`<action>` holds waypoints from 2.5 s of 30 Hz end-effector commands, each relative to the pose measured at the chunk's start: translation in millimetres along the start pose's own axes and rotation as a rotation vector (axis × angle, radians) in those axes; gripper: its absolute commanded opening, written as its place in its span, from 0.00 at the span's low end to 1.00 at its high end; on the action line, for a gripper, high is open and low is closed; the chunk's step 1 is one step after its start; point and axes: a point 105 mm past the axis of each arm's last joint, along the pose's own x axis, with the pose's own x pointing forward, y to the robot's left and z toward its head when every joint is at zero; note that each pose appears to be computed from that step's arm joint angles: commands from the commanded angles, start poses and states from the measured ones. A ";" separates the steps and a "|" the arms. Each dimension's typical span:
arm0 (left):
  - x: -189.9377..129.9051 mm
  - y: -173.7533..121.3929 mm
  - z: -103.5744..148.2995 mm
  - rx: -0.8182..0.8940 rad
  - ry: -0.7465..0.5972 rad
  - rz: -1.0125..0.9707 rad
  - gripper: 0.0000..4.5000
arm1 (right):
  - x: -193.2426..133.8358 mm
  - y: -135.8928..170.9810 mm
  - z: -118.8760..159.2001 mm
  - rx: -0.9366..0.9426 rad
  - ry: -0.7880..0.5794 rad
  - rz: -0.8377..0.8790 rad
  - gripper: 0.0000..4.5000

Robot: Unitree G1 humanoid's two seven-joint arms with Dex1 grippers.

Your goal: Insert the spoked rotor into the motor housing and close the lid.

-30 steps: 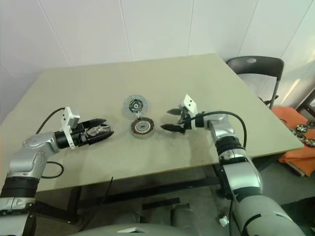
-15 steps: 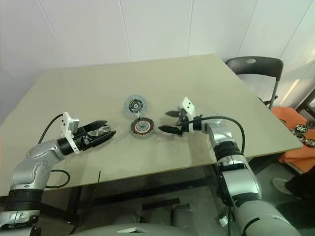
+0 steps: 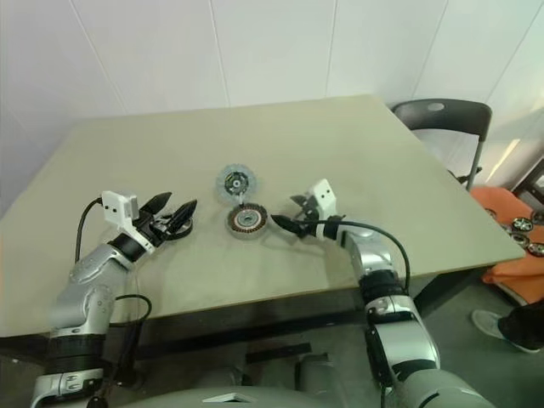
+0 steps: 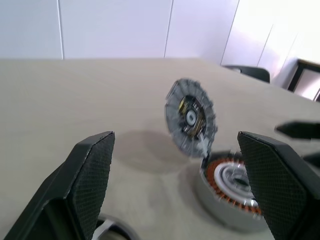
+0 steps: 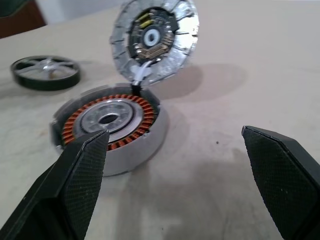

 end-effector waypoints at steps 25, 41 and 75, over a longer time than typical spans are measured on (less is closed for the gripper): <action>0.1 15.1 18.4 0.054 -0.171 0.306 0.93 | 5.5 -20.8 45.6 -0.007 -0.187 -0.371 0.99; -0.2 7.4 26.4 0.010 -0.217 0.293 0.93 | 9.2 -12.7 38.0 0.002 -0.178 -0.347 0.99; -2.9 19.5 43.2 0.026 -0.279 0.329 0.93 | 29.2 -6.1 44.9 -0.015 -0.205 -0.301 0.99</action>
